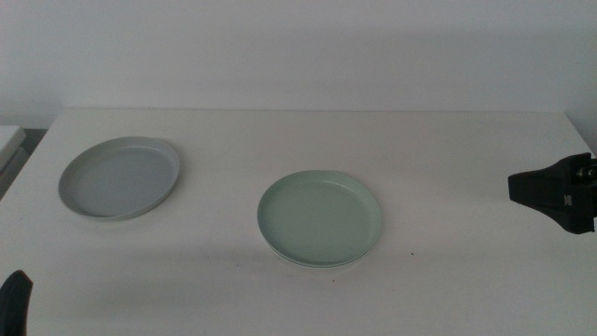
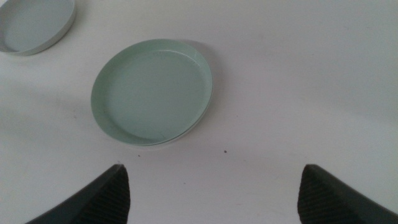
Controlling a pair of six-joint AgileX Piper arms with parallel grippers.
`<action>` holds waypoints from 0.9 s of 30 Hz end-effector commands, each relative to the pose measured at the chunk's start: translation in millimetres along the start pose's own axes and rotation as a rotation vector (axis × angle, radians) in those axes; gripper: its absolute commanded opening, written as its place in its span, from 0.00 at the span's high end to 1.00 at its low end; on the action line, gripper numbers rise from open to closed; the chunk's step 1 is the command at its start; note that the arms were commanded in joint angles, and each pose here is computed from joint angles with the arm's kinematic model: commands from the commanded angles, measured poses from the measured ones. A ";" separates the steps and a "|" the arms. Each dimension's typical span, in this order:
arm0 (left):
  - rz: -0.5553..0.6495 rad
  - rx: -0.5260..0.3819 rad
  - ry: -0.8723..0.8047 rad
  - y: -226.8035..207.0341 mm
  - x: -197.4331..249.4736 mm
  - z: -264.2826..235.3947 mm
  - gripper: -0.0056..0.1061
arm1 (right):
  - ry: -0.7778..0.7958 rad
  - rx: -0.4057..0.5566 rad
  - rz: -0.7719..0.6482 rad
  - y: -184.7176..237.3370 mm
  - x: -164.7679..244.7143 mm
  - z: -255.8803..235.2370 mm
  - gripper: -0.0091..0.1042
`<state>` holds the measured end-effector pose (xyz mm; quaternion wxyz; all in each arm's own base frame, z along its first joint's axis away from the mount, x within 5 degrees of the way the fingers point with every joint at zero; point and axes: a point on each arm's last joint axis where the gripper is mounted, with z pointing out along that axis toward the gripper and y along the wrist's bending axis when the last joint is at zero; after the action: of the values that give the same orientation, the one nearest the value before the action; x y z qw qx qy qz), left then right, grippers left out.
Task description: Stack the three bowls on top of each other.
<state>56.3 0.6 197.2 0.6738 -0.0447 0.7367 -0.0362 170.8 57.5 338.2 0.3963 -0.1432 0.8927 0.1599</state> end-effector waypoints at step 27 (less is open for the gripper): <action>-0.061 0.009 0.036 -25.4 -204.6 51.7 0.11 | -0.112 -0.209 -0.042 18.3 -8.2 -3.3 0.10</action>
<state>118.9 -0.4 385.6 0.6533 -0.0610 0.7526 -0.0556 166.9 75.2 350.1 0.4271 -0.1936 0.8460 0.2538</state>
